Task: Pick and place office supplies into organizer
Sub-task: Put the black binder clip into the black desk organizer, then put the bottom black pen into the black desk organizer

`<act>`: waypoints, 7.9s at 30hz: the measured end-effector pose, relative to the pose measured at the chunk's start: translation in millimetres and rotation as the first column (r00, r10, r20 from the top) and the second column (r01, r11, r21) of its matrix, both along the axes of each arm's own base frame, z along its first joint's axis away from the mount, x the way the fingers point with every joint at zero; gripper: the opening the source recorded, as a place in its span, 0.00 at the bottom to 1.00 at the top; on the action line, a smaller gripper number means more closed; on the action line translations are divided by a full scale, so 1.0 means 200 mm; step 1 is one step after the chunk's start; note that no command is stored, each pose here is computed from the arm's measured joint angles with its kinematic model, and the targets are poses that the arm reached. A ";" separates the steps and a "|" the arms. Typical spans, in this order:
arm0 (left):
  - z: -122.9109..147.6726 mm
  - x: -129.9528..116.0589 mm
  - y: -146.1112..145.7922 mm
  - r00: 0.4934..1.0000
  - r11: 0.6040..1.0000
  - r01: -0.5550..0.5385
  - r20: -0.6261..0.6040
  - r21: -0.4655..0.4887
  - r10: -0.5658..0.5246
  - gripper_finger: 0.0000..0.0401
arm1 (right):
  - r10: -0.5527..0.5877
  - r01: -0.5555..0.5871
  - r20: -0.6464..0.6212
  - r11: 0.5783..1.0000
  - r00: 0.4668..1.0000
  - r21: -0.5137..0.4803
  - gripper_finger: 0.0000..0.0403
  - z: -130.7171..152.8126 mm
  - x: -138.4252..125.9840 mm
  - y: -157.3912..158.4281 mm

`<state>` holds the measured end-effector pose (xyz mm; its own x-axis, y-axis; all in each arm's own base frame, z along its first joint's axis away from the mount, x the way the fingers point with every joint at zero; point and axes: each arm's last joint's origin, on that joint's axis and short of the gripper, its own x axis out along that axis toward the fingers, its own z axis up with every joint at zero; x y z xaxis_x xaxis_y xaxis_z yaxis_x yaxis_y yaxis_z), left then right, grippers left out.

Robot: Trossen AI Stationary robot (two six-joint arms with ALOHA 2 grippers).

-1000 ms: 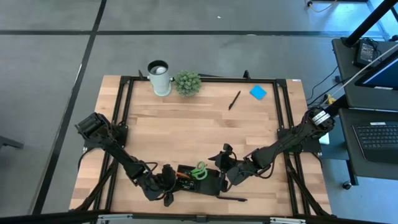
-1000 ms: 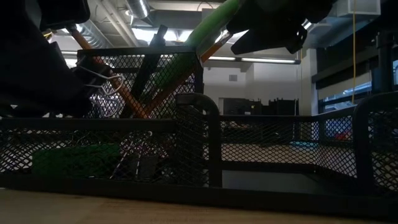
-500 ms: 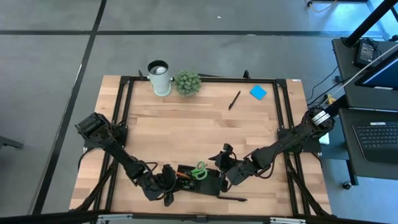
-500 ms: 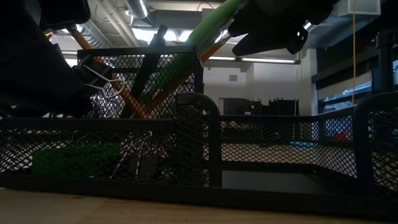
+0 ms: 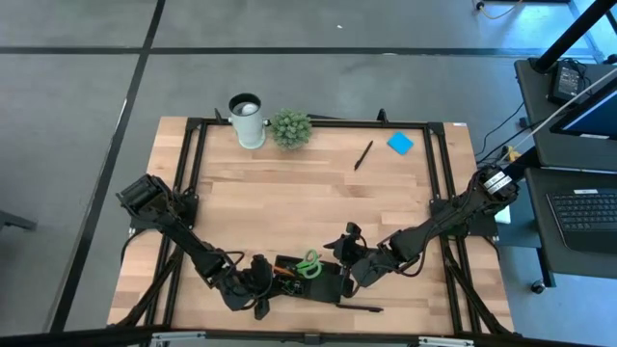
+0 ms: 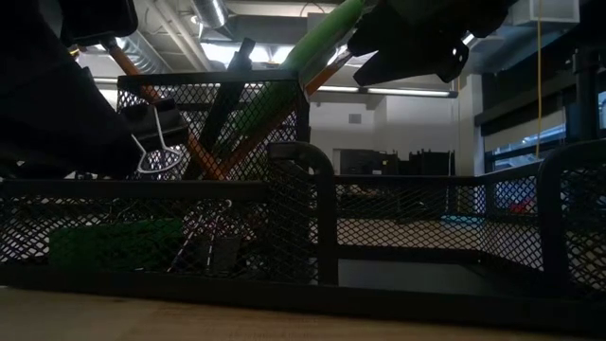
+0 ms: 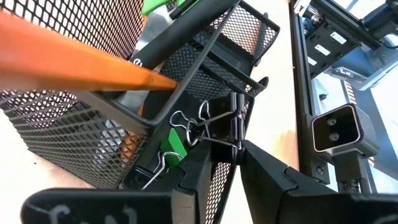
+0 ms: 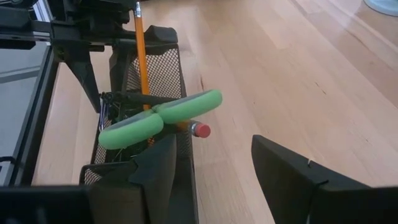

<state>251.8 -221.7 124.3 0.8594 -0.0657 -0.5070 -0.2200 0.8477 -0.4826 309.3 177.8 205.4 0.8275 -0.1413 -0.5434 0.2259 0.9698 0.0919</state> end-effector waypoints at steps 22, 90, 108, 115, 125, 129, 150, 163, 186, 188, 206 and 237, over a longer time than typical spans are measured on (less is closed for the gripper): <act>0.00 0.02 0.03 0.999 0.999 -0.049 0.010 -0.002 0.049 0.21 | -0.001 0.001 0.001 1.000 1.000 0.003 0.52 0.00 0.00 0.00; -0.02 -0.11 -0.10 0.752 0.766 0.315 -0.345 -0.561 -0.562 0.20 | 0.301 -0.121 -0.384 0.896 0.873 0.427 0.56 -0.07 -0.41 0.36; -0.03 -0.11 -0.10 0.749 0.775 0.381 -0.323 -0.504 -0.578 0.20 | 0.308 -0.163 -0.531 0.939 0.790 0.302 0.57 -0.17 -0.49 0.43; -0.03 -0.11 -0.09 0.764 0.790 0.388 -0.314 -0.474 -0.564 0.20 | 0.312 -0.221 -0.570 0.949 0.760 0.224 0.50 0.01 -0.44 0.49; -0.03 -0.11 -0.09 0.757 0.787 0.431 -0.298 -0.442 -0.582 0.20 | 0.248 -0.213 -0.667 0.968 0.702 0.135 0.47 -0.21 -0.38 0.57; -0.03 -0.11 -0.09 0.757 0.787 0.431 -0.297 -0.442 -0.582 0.20 | 0.233 -0.199 -0.680 0.971 0.696 0.130 0.47 -0.26 -0.39 0.59; -0.03 -0.11 -0.09 0.756 0.786 0.433 -0.298 -0.442 -0.584 0.20 | 0.186 -0.198 -0.726 0.978 0.662 0.070 0.35 -0.42 -0.38 0.61; -0.03 -0.10 -0.09 0.783 0.811 0.414 -0.293 -0.413 -0.549 0.20 | 0.186 -0.193 -0.724 0.978 0.664 0.074 0.09 -0.42 -0.38 0.61; -0.03 -0.10 -0.09 0.812 0.831 0.367 -0.292 -0.419 -0.506 0.20 | 0.187 -0.192 -0.723 0.978 0.665 0.076 0.12 -0.42 -0.37 0.61; -0.03 -0.10 -0.09 0.811 0.830 0.372 -0.290 -0.415 -0.509 0.20 | 0.187 -0.192 -0.724 0.978 0.664 0.077 0.12 -0.41 -0.37 0.62; -0.03 -0.10 -0.09 0.809 0.829 0.379 -0.288 -0.410 -0.512 0.20 | 0.111 -0.146 -0.745 0.989 0.657 0.018 0.12 -0.36 -0.36 0.62; 0.05 -0.05 -0.12 0.817 0.764 0.499 -0.071 -0.409 -0.572 0.20 | 0.104 -0.137 -0.748 0.990 0.656 0.018 0.12 -0.14 -0.45 0.57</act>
<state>242.0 -245.8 134.4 0.5232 -0.6933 -0.4956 0.1043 0.6293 -0.7702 219.3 291.3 176.9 0.1582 -0.1032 -0.9820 0.0837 0.9923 -0.0908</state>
